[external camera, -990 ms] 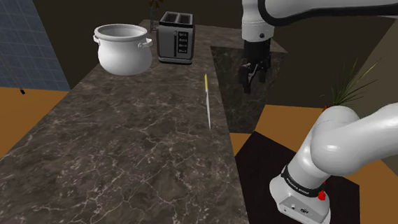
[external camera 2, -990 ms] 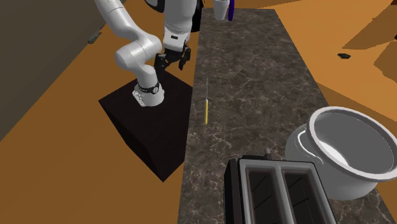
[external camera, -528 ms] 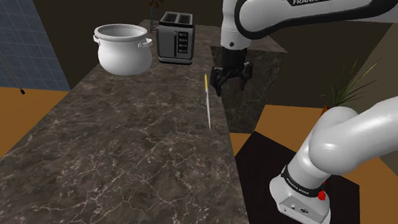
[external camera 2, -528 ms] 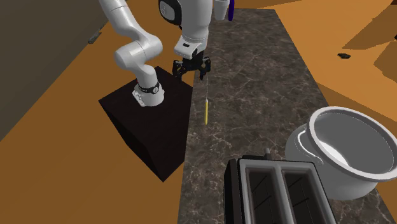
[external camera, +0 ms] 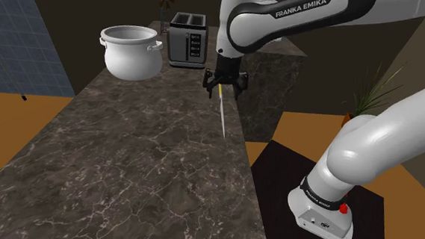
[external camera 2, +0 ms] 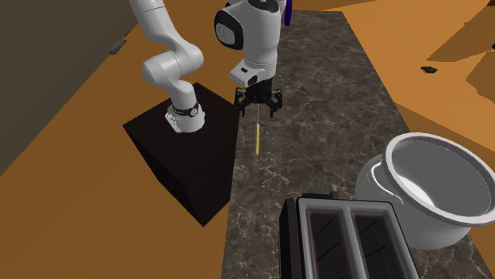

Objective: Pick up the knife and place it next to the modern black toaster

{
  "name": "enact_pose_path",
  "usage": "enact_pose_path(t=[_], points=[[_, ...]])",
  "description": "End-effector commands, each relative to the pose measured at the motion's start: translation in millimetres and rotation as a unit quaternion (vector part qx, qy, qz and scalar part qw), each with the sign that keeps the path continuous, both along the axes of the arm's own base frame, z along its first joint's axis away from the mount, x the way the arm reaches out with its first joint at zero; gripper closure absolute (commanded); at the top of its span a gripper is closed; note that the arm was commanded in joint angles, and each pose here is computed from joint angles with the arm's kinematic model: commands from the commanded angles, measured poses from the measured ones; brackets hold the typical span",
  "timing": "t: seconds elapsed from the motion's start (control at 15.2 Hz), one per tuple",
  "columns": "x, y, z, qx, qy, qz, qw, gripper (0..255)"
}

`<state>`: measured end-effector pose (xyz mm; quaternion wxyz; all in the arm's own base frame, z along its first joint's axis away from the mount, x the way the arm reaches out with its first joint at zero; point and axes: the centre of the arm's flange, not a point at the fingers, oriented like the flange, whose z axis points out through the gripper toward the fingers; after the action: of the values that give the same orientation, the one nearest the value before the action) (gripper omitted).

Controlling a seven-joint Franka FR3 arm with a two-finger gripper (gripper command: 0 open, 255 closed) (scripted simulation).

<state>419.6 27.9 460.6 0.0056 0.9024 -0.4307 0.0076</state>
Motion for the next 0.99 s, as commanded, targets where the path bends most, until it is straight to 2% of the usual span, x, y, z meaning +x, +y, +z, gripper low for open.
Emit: enact_pose_path(t=[0.0,0.26,0.79,0.86,0.92], points=[[1.3,0.2,-10.5,0.0,-0.002,-0.006,1.0,0],[1.6,-0.2,-34.7,0.0,-0.002,-0.006,1.0,0],[1.6,-0.1,-34.6,0.0,-0.002,-0.006,1.0,0],[1.6,-0.1,-34.6,0.0,-0.002,-0.006,1.0,255],[1.6,-0.1,-34.6,0.0,-0.002,-0.006,1.0,255]])
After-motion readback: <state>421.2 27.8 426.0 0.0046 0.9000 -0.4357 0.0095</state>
